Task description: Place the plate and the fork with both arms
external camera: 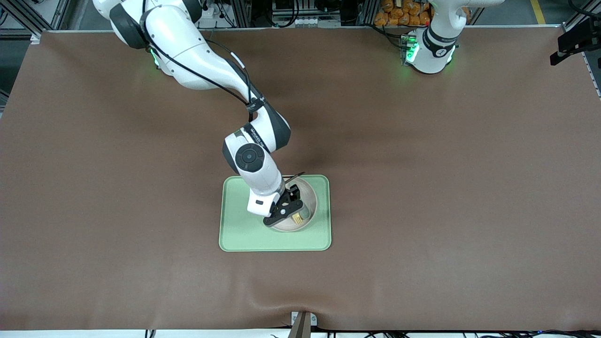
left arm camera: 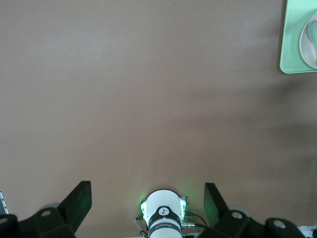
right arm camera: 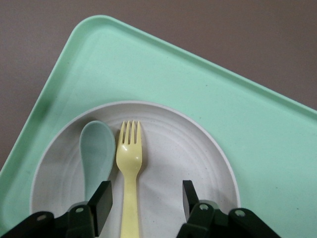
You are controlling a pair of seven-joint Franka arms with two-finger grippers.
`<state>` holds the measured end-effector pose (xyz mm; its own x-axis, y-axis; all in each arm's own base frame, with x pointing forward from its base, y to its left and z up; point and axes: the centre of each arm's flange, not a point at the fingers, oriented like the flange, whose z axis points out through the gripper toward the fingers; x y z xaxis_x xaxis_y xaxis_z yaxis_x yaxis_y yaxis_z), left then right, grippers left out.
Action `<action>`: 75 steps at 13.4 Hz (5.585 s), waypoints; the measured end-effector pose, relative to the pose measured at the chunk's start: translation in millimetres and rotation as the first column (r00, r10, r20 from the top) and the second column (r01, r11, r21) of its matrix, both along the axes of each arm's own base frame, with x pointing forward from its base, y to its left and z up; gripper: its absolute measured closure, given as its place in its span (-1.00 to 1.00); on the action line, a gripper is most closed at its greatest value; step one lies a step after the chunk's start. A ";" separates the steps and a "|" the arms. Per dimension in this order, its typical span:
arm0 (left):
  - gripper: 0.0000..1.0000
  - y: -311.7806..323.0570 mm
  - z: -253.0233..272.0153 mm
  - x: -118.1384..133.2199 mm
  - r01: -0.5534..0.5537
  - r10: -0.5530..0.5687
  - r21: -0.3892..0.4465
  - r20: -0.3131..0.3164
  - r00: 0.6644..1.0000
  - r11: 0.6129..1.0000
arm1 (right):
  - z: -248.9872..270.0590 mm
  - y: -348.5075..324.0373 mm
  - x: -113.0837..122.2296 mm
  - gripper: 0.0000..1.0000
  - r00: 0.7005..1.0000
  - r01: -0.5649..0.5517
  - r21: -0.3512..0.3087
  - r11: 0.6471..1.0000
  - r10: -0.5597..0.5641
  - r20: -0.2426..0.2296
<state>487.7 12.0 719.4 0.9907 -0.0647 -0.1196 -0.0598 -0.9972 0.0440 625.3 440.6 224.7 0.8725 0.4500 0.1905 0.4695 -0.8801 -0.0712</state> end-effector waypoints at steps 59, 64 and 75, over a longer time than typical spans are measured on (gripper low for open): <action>-1.00 -55.6 -50.4 63.0 0.052 -0.056 0.029 0.138 0.989 0.998 | 53.9 -139.3 54.4 -0.69 0.878 0.478 0.023 0.878 -0.477 -0.041; -1.00 -62.7 -51.8 63.2 0.065 -0.068 0.028 0.137 0.988 0.997 | 156.2 -209.6 72.2 -1.00 0.833 0.553 0.060 0.831 -0.553 -0.023; -1.00 -70.9 -53.0 62.6 0.080 -0.083 0.027 0.134 0.988 0.996 | 262.0 -344.3 50.0 -1.00 0.793 0.595 -0.031 0.803 -0.593 -0.139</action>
<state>550.3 -59.0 666.4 0.9893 -0.1452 0.0122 -0.1453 -0.9894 0.0085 675.4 96.3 486.7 0.9845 -0.1669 0.0537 -0.1604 -0.9811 -0.1083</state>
